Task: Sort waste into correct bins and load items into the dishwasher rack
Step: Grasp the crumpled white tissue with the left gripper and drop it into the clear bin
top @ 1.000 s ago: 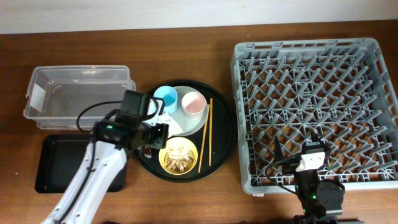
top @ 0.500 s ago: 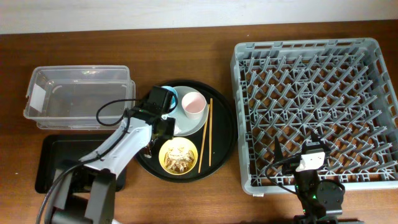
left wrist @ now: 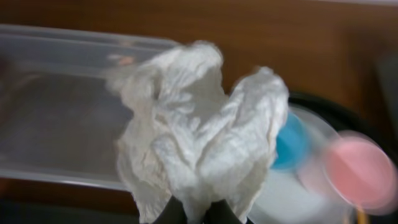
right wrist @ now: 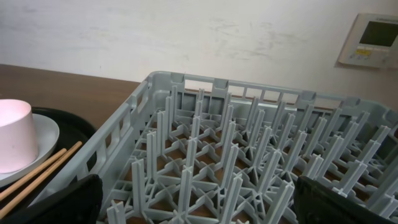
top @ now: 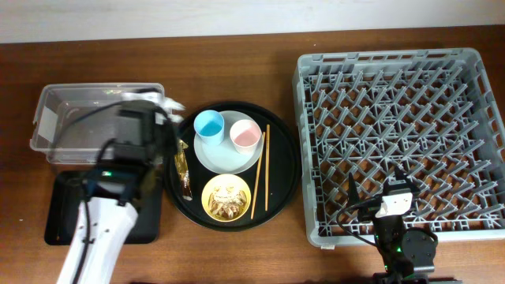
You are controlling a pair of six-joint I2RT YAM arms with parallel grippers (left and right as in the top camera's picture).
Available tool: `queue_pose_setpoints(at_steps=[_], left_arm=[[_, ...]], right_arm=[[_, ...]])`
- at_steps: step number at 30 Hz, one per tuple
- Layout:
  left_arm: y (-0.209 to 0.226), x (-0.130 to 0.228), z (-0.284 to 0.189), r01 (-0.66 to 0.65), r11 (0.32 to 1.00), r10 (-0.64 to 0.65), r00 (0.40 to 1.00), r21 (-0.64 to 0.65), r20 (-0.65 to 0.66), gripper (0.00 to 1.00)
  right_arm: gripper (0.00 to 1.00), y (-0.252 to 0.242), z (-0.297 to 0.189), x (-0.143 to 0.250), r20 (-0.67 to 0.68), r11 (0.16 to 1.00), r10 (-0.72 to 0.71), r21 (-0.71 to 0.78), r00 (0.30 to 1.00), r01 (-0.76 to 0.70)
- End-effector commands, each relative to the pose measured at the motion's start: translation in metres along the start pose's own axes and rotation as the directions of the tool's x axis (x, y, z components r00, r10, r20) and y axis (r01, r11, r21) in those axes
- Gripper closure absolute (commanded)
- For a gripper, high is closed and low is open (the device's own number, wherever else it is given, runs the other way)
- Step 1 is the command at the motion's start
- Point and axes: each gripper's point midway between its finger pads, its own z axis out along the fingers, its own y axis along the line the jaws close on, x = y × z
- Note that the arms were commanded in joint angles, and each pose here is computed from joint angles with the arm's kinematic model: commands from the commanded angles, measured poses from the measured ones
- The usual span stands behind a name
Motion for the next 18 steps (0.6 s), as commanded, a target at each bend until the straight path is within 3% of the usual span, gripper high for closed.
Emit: queue_pose_setpoints(at_steps=[1, 5, 6, 7, 8, 12, 14, 16, 18], left_arm=[[0.065, -0.021, 0.014, 0.168, 0.976, -0.160, 0.985, -0.138, 0.064, 0.96], [0.107, -0.003, 0.073, 0.219, 0.948, -0.226, 0.974, -0.233, -0.001, 0.95], [0.111, 0.002, 0.088, 0.222, 0.944, -0.233, 0.972, -0.244, -0.016, 0.81], [0.117, 0.006, 0.100, 0.228, 0.940, -0.241, 0.970, -0.255, -0.023, 0.41], [0.118, 0.004, 0.102, 0.232, 0.939, -0.243, 0.970, -0.254, -0.013, 0.08], [0.114, -0.035, 0.068, 0.252, 0.944, -0.238, 0.967, -0.213, 0.090, 0.05], [0.095, -0.047, 0.034, 0.254, 0.962, -0.242, 0.963, -0.104, 0.115, 0.05], [0.068, -0.031, 0.000, 0.300, 0.953, -0.301, 0.953, 0.032, 0.037, 0.05], [0.044, 0.016, -0.019, 0.305, 0.949, -0.290, 0.943, 0.079, -0.160, 0.10]], right_arm=[[0.02, -0.001, 0.000, 0.003, -0.006, 1.000, 0.005, 0.006, 1.000, -0.005], [0.02, -0.001, 0.000, 0.003, -0.006, 1.000, 0.005, 0.006, 1.000, -0.005], [0.02, -0.001, 0.000, 0.003, -0.006, 1.000, 0.005, 0.006, 1.000, -0.005], [0.02, -0.001, 0.000, 0.003, -0.006, 1.000, 0.005, 0.006, 1.000, -0.005], [0.01, -0.001, 0.000, 0.003, -0.006, 1.000, 0.005, 0.006, 1.000, -0.005], [0.02, -0.001, 0.000, 0.003, -0.006, 1.000, 0.005, 0.006, 1.000, -0.005], [0.02, -0.001, 0.000, 0.003, -0.006, 1.000, 0.005, 0.006, 1.000, -0.005], [0.02, -0.001, 0.000, 0.003, -0.006, 1.000, 0.005, 0.006, 1.000, -0.005], [0.02, -0.001, 0.000, 0.003, -0.006, 1.000, 0.005, 0.006, 1.000, -0.005]])
